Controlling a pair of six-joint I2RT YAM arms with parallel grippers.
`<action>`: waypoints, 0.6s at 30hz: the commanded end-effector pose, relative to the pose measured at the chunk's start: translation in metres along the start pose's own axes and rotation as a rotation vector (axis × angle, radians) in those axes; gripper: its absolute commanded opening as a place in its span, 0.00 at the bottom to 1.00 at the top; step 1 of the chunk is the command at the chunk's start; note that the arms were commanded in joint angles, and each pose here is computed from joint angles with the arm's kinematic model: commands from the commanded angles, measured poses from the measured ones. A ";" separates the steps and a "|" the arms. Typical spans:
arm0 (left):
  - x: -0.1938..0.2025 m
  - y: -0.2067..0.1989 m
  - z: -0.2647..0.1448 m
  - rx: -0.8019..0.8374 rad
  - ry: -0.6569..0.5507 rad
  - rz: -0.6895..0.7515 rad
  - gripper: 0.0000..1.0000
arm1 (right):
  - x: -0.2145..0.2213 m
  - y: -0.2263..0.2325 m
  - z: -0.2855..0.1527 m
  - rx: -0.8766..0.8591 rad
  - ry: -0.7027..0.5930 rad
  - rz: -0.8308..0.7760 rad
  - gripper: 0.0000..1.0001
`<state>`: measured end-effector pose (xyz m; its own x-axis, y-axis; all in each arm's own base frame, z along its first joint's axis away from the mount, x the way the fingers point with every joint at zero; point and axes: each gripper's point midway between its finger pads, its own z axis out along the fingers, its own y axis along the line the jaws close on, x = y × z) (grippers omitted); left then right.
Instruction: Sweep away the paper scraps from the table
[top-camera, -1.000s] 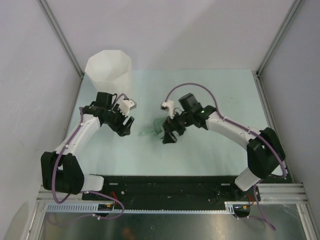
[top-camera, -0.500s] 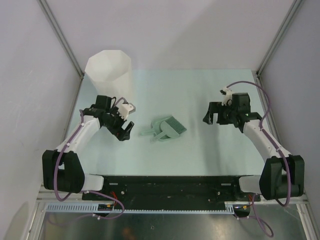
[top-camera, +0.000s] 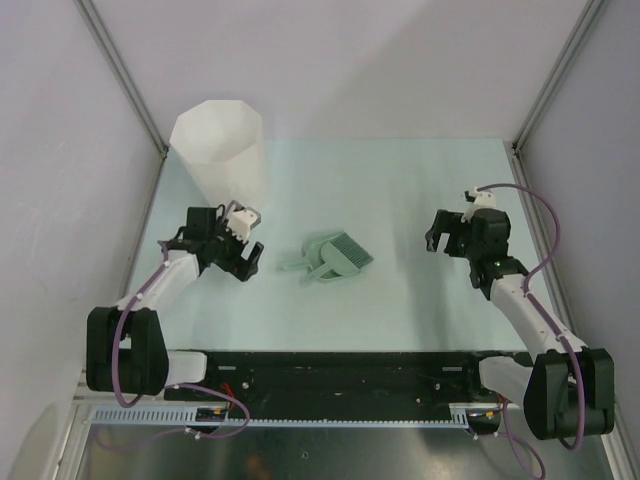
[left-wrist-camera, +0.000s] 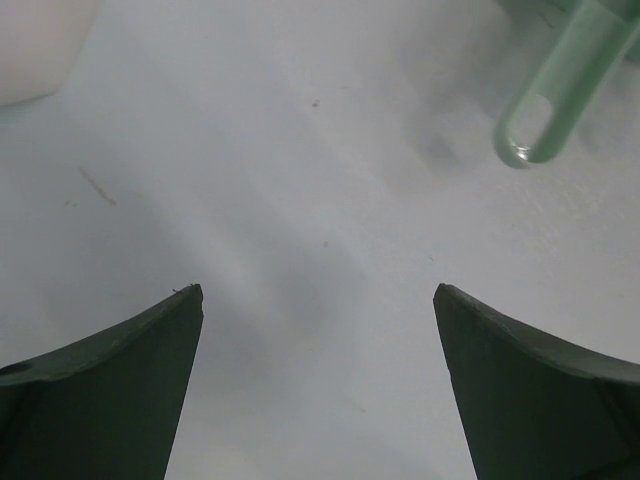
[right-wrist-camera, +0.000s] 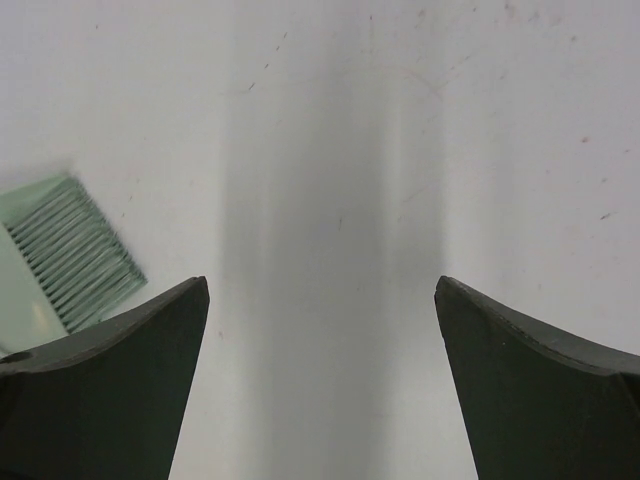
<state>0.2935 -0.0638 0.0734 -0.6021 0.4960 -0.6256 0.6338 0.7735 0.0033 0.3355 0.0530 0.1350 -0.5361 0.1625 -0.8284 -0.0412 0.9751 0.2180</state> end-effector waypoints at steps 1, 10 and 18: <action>-0.035 0.034 -0.006 -0.198 -0.184 -0.057 1.00 | -0.037 -0.005 -0.002 0.031 -0.193 0.005 1.00; -0.055 0.060 -0.020 -0.438 -0.526 -0.166 1.00 | -0.036 -0.034 -0.003 0.156 -0.356 0.003 1.00; -0.056 0.065 -0.031 -0.534 -0.745 -0.181 1.00 | -0.023 -0.058 -0.011 0.234 -0.556 -0.035 1.00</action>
<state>0.3367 -0.0355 0.0845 -0.3131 0.1991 -0.9286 0.2376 0.9631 0.1264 0.3356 0.0083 0.1128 -0.2569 0.1516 -0.9545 0.1190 0.9851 0.1244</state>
